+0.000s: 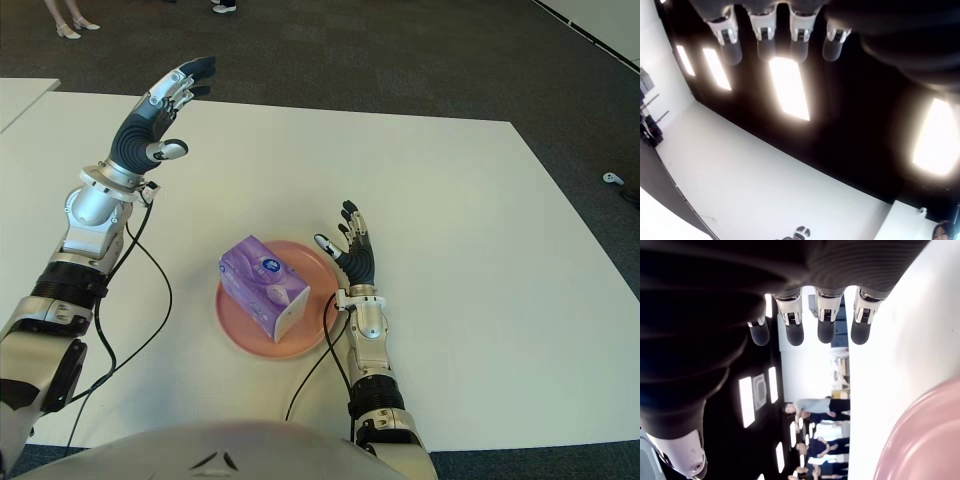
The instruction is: Put the tissue paper into the plate.
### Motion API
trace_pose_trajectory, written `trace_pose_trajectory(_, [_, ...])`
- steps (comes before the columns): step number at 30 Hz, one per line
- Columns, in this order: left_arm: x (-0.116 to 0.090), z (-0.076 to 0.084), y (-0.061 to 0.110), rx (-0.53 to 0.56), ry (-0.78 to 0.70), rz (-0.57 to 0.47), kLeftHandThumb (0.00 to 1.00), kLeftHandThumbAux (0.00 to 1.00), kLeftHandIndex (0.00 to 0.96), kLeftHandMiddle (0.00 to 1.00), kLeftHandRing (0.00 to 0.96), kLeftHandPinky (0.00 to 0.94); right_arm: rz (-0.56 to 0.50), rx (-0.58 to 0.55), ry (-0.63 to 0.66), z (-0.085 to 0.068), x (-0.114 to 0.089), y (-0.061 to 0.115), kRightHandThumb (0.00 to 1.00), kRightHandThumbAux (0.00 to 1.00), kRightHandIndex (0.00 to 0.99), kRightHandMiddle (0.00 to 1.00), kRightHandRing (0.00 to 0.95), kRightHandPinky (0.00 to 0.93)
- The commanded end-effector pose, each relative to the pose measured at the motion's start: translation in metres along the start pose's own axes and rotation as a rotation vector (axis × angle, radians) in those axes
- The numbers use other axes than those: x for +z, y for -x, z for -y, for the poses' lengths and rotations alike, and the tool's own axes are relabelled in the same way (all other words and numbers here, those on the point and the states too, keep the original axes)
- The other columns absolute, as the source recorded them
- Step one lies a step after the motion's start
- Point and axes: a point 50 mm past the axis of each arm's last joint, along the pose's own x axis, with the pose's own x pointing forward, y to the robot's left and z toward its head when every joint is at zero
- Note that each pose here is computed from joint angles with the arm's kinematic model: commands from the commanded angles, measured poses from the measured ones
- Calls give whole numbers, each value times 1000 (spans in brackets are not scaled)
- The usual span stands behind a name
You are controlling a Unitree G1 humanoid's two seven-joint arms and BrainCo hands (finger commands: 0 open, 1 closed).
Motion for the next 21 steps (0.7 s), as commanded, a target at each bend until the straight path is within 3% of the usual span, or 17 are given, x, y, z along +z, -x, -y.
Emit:
trace_pose_trajectory(1, [-8, 1, 1, 39, 8, -61, 22, 371, 0, 0, 0, 0, -162, -34, -38, -1, -31, 30, 119, 679, 0, 5, 0, 24])
trace_pose_trajectory(13, [-20, -9, 2, 105, 54, -149, 0, 495, 0, 0, 0, 0, -159, -35, -40, -2, -31, 30, 120, 680, 0, 11, 2, 23])
trace_pose_trajectory(21, [-24, -1, 13, 139, 39, -176, 0, 538, 0, 0, 0, 0, -160, -32, -45, -1, -31, 30, 120, 677, 0, 14, 3, 20])
